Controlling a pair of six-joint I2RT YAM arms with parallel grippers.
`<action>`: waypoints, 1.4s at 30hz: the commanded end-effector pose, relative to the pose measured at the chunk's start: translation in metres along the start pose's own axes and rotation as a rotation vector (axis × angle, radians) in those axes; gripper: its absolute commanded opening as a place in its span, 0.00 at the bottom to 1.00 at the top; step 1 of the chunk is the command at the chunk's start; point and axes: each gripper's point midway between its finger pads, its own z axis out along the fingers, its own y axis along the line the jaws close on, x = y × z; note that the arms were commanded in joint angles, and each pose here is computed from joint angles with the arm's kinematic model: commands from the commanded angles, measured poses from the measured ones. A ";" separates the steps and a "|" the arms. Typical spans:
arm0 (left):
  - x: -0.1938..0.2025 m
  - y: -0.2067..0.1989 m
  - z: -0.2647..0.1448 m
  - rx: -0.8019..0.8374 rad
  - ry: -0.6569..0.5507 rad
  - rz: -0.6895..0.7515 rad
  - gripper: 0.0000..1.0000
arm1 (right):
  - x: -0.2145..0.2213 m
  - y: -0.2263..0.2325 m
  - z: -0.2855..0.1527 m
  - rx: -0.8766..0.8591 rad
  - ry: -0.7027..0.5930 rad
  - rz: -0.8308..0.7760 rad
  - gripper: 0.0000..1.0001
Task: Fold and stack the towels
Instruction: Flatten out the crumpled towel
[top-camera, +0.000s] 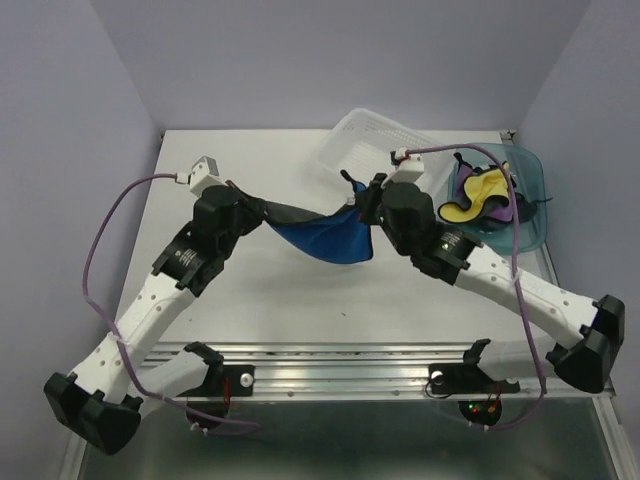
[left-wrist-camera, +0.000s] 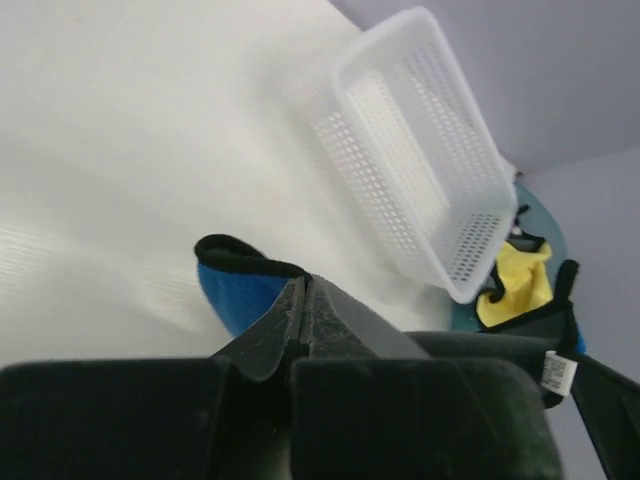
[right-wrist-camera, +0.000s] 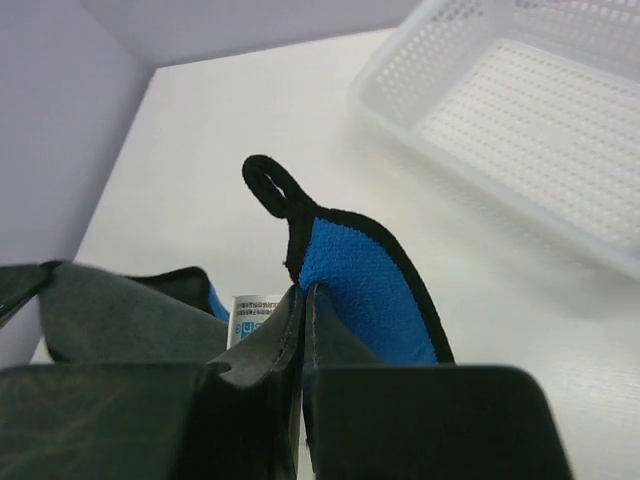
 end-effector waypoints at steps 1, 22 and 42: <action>-0.031 0.019 0.027 -0.098 -0.060 0.012 0.00 | -0.025 0.006 0.052 -0.062 -0.009 0.034 0.01; -0.029 0.109 0.033 -0.212 -0.002 -0.101 0.00 | 0.021 0.007 0.076 -0.255 0.145 0.038 0.04; 0.060 0.167 0.017 -0.262 0.193 -0.080 0.99 | 0.144 -0.069 -0.016 -0.201 0.483 -0.015 1.00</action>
